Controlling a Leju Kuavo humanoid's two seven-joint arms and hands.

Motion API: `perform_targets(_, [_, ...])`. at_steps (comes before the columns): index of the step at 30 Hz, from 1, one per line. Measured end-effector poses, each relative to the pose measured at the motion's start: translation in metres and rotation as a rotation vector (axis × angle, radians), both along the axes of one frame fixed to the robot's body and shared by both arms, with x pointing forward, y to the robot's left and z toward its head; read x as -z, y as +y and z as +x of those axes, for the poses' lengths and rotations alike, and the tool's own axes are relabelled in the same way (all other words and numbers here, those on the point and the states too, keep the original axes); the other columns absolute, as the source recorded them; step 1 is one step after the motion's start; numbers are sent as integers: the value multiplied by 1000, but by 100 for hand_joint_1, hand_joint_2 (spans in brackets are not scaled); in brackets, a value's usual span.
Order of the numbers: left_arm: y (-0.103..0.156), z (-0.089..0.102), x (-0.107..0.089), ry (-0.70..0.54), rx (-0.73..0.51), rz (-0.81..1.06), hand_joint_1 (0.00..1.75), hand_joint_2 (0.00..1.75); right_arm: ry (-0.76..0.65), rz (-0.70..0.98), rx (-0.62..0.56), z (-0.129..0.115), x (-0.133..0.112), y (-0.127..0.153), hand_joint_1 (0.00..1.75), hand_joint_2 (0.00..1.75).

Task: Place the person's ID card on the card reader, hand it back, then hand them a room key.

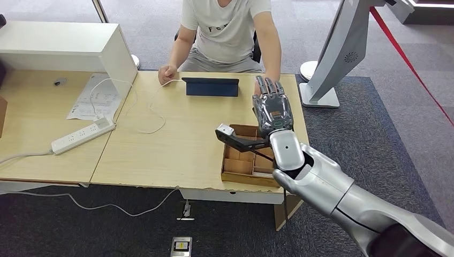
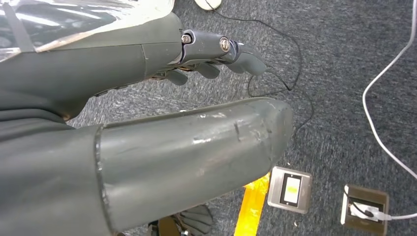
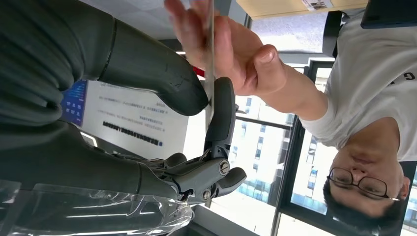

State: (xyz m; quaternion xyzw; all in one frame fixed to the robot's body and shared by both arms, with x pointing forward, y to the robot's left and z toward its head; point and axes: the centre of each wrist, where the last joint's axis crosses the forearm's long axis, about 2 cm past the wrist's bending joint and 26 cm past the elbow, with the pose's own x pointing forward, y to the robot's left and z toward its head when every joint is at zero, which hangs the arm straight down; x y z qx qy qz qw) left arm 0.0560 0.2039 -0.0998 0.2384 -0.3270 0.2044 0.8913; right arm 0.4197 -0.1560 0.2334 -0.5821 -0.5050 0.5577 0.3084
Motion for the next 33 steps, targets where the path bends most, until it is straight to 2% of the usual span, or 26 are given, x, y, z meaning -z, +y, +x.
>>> perform_targets(7, [-1, 0, 0, 6, -18, 1, 0, 0, 20, -21, 42, 4, 1, -4, 175, 175])
perform_targets(8, [-1, -1, 0, 8, -21, 2, 0, 0, 22, -23, 47, 5, 1, -4, 138, 175])
perform_targets(9, [-1, -1, 0, 10, -22, 3, 0, 0, 24, -26, 52, 5, 2, -5, 95, 175])
perform_targets(11, [-2, -1, 0, 13, -26, 6, 0, 0, 25, -32, 61, 5, 3, -6, 7, 87])
perform_targets(12, [-2, -1, 0, 15, -29, 7, 0, 0, 24, -36, 64, 5, 3, -6, 0, 44])
perform_targets(13, [-3, -1, -1, 17, -34, 7, 0, 0, 25, -42, 67, 5, 4, -6, 0, 0])
perform_targets(26, [-3, -2, -1, 30, -83, 3, 0, 0, 63, -70, 96, 7, 5, -11, 0, 0])
perform_targets(30, [-3, -3, 0, 38, -99, 8, 0, 0, 68, -59, 156, 11, 2, -27, 0, 0])
perform_targets(33, [-2, -3, 0, 48, -109, 19, 0, 0, 52, -102, 215, 15, -1, -50, 0, 0])
